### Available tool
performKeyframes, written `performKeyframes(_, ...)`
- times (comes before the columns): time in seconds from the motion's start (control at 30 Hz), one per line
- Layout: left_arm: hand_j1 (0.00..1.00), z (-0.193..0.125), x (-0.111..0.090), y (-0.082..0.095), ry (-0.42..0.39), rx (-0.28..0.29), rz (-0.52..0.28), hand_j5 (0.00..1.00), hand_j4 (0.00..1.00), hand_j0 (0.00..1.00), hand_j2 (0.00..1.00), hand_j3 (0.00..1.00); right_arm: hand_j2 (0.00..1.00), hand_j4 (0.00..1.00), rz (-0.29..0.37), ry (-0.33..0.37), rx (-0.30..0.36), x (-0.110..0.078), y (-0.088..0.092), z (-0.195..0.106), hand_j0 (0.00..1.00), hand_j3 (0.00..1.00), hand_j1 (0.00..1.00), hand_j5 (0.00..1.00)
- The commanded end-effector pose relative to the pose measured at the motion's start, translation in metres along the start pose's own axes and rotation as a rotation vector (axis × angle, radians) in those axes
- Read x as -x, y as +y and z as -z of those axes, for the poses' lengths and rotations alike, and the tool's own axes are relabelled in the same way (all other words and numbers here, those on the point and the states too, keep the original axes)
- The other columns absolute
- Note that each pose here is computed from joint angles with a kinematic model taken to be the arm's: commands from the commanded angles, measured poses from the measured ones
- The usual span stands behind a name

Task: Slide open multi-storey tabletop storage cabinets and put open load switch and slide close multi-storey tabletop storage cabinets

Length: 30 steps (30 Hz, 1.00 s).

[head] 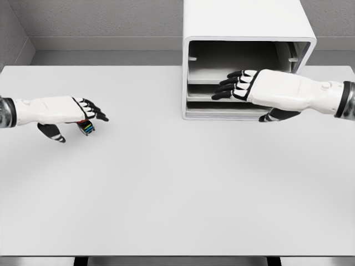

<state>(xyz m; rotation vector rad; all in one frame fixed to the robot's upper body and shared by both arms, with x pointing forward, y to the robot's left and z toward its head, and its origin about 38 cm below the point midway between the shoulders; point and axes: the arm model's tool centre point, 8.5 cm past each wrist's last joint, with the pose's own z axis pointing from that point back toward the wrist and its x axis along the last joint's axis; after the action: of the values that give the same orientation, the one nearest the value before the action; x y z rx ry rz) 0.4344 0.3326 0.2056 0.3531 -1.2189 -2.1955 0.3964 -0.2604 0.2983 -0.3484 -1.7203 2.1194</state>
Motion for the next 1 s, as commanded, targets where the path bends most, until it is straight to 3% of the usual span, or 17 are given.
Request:
performKeyframes(0.0,1.00,0.001,0.001,-0.003,0.003,0.012,0.000,1.00,1.00,1.00,1.00,1.00,1.00,1.00,0.069,0.047,0.001,0.009,0.007,0.009,1.00,1.00,1.00,1.00)
performKeyframes(0.1,1.00,0.006,0.001,0.000,0.000,0.005,0.002,1.00,1.00,1.00,1.00,1.00,1.00,1.00,0.111,0.094,-0.012,0.021,0.009,0.018,1.00,1.00,1.00,1.00)
performKeyframes(0.17,1.00,0.020,0.016,-0.003,0.034,0.005,-0.038,1.00,1.00,1.00,1.00,1.00,1.00,1.00,0.116,0.091,-0.015,0.021,0.010,0.022,1.00,1.00,1.00,1.00)
performKeyframes(0.27,1.00,0.019,0.022,-0.006,0.049,0.006,-0.052,1.00,1.00,1.00,1.00,1.00,1.00,1.00,0.146,0.107,-0.026,0.035,0.014,0.032,1.00,1.00,1.00,1.00)
performKeyframes(0.37,1.00,0.012,0.034,-0.007,0.086,0.010,-0.069,1.00,1.00,1.00,1.00,1.00,1.00,1.00,0.161,0.113,-0.046,0.035,0.017,0.039,1.00,1.00,1.00,1.00)
performKeyframes(0.77,1.00,0.015,0.034,-0.006,0.084,0.007,-0.070,1.00,1.00,1.00,1.00,1.00,1.00,1.00,0.247,0.224,-0.068,0.071,0.031,0.046,1.00,1.00,1.00,1.00)
performKeyframes(0.97,0.93,0.016,0.032,-0.005,0.079,0.007,-0.066,0.93,0.93,0.93,0.93,0.93,1.00,1.00,0.240,0.273,-0.090,0.084,0.035,0.042,1.00,1.00,1.00,1.00)
